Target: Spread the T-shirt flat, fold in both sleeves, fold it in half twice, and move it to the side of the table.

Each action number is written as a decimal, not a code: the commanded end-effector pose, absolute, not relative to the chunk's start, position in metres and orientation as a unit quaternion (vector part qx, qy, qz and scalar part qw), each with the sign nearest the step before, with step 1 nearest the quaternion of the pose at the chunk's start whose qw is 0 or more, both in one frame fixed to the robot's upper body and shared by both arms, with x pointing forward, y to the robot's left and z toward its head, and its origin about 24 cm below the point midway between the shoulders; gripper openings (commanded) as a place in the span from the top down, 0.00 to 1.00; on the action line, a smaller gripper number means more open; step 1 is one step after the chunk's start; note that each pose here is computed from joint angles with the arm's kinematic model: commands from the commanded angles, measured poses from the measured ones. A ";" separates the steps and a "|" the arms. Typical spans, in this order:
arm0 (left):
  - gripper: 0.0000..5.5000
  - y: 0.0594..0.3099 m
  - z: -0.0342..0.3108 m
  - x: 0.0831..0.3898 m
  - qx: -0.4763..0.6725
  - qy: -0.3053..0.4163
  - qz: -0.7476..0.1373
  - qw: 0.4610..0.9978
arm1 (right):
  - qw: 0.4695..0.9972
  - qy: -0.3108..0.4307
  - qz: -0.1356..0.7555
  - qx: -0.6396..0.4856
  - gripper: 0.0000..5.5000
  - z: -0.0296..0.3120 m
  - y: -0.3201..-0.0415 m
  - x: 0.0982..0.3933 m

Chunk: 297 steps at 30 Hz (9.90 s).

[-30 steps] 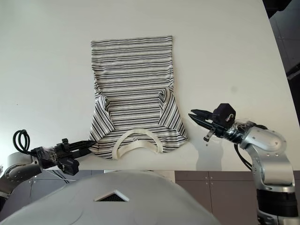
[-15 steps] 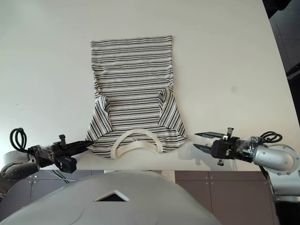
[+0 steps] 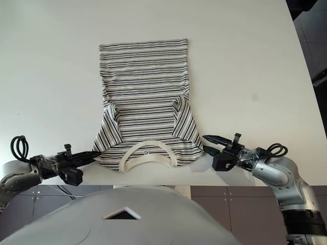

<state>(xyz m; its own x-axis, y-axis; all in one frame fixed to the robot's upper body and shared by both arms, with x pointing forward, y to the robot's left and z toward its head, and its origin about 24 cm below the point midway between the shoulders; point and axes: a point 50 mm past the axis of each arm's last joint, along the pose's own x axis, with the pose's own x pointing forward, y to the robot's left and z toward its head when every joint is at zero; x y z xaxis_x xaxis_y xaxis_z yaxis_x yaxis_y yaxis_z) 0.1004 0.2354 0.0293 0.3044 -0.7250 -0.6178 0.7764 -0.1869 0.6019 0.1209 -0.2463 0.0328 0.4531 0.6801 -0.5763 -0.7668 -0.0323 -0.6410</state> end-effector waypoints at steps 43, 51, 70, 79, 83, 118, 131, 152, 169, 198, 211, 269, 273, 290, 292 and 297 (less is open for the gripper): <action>0.98 0.252 0.021 0.097 0.505 0.076 -0.604 0.612 | 0.653 -0.056 0.549 -0.519 0.70 0.020 -0.240 0.108; 0.98 0.250 0.022 0.100 0.504 0.070 -0.603 0.614 | 0.653 -0.045 0.551 -0.517 0.98 0.019 -0.244 0.111; 0.98 0.227 0.104 0.100 0.340 0.067 -0.584 0.734 | 0.679 0.127 0.641 -0.335 0.98 0.123 -0.236 0.116; 0.98 0.209 0.135 0.148 0.300 0.028 -0.533 0.791 | 0.749 0.143 0.603 -0.234 0.98 0.165 -0.224 0.160; 0.98 0.213 0.130 0.205 0.313 0.023 -0.471 0.825 | 0.778 0.163 0.570 -0.206 0.98 0.152 -0.234 0.215; 0.59 0.198 0.025 0.353 0.236 0.168 -0.244 0.925 | 0.911 0.308 0.255 -0.099 0.44 0.035 -0.211 0.359; 0.59 0.150 0.092 0.326 0.362 -0.103 -0.320 0.870 | 0.925 0.133 0.307 -0.181 0.40 0.071 -0.191 0.375; 0.59 0.204 0.014 0.268 0.616 0.051 -0.442 0.650 | 0.535 0.177 0.694 -0.447 0.40 0.053 -0.180 0.265; 0.59 0.185 0.059 0.313 0.610 -0.172 -0.455 0.626 | 0.729 0.091 0.573 -0.363 0.40 0.092 -0.148 0.315; 0.59 0.135 0.035 0.209 0.491 -0.091 -0.558 0.663 | 0.811 0.179 0.394 -0.393 0.84 0.033 -0.187 0.352; 0.59 0.186 0.017 0.181 0.517 0.008 -0.599 0.611 | 0.838 0.049 0.423 -0.340 0.84 0.103 -0.221 0.304; 0.39 0.231 0.004 0.145 0.573 -0.022 -0.598 0.560 | 0.644 -0.053 0.564 -0.514 0.53 0.032 -0.191 0.164; 0.39 0.228 -0.002 0.153 0.589 -0.026 -0.602 0.539 | 0.641 -0.054 0.568 -0.513 0.53 0.031 -0.189 0.163; 0.39 0.191 -0.005 0.153 0.558 -0.087 -0.635 0.527 | 0.649 -0.074 0.555 -0.515 0.53 0.029 -0.178 0.173; 0.39 0.190 -0.004 0.151 0.550 -0.084 -0.639 0.532 | 0.650 -0.073 0.553 -0.515 0.53 0.029 -0.179 0.173; 0.56 0.189 -0.006 0.145 0.531 -0.067 -0.649 0.541 | 0.653 -0.073 0.550 -0.516 0.52 0.029 -0.180 0.175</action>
<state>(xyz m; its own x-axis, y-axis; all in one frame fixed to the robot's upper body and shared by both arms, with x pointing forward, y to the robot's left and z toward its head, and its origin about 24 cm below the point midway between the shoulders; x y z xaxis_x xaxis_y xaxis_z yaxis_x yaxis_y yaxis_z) 0.1679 0.1775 0.0180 0.2485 -0.8555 -0.4544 0.5411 -0.2665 0.7976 0.1725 -0.1802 0.0298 0.3853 0.8009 -0.4584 -0.6449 -0.1216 -0.7545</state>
